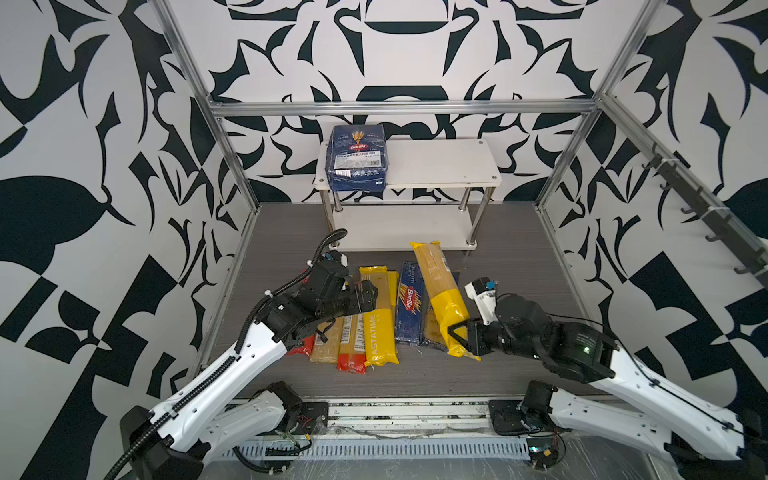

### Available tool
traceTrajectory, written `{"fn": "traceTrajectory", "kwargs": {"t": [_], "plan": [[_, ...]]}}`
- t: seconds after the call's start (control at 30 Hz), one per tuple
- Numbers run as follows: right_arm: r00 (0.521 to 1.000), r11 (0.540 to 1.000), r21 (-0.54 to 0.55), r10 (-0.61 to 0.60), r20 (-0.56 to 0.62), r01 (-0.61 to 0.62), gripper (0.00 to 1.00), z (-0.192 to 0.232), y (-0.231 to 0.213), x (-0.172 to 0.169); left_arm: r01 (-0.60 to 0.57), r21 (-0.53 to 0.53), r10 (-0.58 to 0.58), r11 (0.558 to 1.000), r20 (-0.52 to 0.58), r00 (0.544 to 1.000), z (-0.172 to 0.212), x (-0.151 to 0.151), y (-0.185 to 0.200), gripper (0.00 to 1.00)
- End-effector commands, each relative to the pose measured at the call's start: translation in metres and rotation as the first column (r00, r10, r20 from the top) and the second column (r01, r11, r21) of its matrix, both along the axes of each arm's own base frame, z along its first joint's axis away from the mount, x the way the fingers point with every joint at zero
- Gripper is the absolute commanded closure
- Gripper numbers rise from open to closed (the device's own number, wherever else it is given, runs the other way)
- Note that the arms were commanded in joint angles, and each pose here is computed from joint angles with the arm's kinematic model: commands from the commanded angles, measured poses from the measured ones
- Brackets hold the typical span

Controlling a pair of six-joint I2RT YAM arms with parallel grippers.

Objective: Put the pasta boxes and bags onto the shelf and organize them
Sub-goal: 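Lift the yellow Pastatime bag upright with the right gripper toward the shelf, then stand the yellow bag upright on the upper shelf beside the blue box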

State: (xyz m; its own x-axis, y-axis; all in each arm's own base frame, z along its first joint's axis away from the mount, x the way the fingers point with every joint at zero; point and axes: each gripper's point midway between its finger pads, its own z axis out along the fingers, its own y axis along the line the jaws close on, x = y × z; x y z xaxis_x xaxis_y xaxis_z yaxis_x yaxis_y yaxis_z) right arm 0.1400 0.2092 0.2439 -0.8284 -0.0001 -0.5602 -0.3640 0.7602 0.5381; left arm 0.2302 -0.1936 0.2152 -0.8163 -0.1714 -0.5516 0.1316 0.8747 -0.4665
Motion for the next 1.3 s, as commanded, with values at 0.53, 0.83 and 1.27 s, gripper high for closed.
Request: {"fn": "traceTrajectory", "kwargs": {"t": [0.53,0.83,1.27], "plan": [[0.860,0.982,0.018,-0.173,0.480,0.187,0.97,0.204,0.021,0.117,0.103,-0.001,-0.102,0.995,0.073,0.992,0.008,0.008,-0.019,0.00],[0.853,0.968,0.032,-0.234,0.467,0.248,0.96,0.224,0.031,0.206,0.110,0.002,-0.110,0.994,0.092,0.990,-0.002,0.010,-0.020,0.00],[0.834,0.949,0.066,-0.302,0.463,0.307,0.96,0.235,0.043,0.309,0.108,0.035,-0.112,0.994,0.130,0.985,0.003,0.009,-0.011,0.00]]}}
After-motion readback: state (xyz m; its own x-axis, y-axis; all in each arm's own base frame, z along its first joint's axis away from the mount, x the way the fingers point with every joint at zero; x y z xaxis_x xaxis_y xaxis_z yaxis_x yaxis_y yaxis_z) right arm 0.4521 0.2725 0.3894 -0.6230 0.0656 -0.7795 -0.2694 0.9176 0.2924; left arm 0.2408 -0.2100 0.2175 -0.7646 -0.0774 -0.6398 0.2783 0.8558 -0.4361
